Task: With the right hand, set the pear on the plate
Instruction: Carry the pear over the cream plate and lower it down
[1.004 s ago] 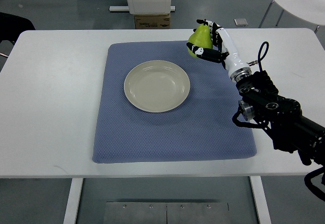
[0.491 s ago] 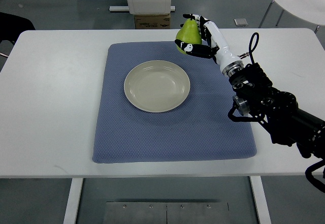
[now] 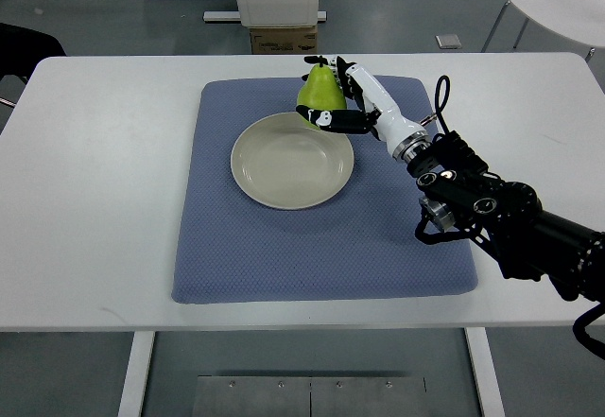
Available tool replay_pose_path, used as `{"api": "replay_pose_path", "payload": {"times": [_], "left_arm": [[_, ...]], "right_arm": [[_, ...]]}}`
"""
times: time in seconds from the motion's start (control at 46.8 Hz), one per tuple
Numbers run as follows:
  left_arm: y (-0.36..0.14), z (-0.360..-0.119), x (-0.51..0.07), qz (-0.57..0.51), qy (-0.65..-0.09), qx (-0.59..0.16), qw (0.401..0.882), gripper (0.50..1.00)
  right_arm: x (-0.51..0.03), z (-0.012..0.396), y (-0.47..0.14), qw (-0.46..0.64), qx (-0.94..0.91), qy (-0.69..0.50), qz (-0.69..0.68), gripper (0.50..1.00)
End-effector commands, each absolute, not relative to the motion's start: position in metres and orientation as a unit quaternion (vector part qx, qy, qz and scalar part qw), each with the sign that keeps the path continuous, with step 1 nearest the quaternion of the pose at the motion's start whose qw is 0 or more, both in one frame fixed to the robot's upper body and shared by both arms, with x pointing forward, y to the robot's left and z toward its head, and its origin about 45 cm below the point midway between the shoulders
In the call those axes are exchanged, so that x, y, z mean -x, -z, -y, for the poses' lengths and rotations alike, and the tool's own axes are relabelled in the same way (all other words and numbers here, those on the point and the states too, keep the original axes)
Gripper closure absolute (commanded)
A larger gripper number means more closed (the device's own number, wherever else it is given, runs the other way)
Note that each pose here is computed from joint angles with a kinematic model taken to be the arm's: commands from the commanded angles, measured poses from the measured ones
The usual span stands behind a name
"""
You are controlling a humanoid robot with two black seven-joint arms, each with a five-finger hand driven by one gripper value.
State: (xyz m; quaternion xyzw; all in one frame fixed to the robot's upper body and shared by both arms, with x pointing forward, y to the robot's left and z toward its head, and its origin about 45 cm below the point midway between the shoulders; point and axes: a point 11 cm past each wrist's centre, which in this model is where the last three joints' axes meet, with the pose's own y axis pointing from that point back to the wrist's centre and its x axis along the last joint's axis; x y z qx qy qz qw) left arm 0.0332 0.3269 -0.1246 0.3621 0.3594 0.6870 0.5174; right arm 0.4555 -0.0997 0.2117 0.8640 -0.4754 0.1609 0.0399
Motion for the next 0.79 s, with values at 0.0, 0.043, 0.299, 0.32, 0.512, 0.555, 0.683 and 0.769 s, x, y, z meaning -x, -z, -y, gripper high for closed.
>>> {"api": "replay_pose_path", "payload": {"times": [0.0, 0.043, 0.299, 0.32, 0.512, 0.555, 0.683, 0.769], "left_arm": [[0.125, -0.327, -0.033, -0.359, -0.687, -0.362, 0.517, 0.500], [0.125, -0.327, -0.033, -0.359, -0.687, -0.362, 0.517, 0.500], [0.125, -0.327, -0.033, -0.359, -0.687, -0.362, 0.517, 0.500], [0.125, -0.327, -0.033, -0.359, -0.687, -0.362, 0.517, 0.500], [0.125, -0.327, -0.033, -0.359, -0.687, -0.362, 0.517, 0.500], [0.125, -0.327, -0.033, -0.359, -0.687, -0.362, 0.517, 0.500], [0.125, -0.327, -0.033, -0.359, -0.687, -0.362, 0.517, 0.500], [0.125, -0.327, -0.033, -0.359, -0.687, -0.362, 0.517, 0.500]], "right_arm": [[-0.450, 0.095, -0.207, 0.041, -0.870, -0.156, 0.467, 1.000], [-0.447, 0.094, -0.204, 0.042, -0.872, -0.153, 0.464, 1.000], [-0.435, 0.086, -0.195, 0.038, -0.883, -0.134, 0.449, 1.000], [-0.435, 0.086, -0.194, 0.039, -0.883, -0.133, 0.449, 1.000], [-0.432, 0.087, -0.189, 0.042, -0.883, -0.129, 0.449, 1.000], [-0.431, 0.088, -0.186, 0.044, -0.883, -0.127, 0.450, 1.000], [-0.429, 0.088, -0.182, 0.047, -0.884, -0.124, 0.449, 1.000], [-0.426, 0.090, -0.176, 0.054, -0.884, -0.122, 0.448, 1.000]]}}
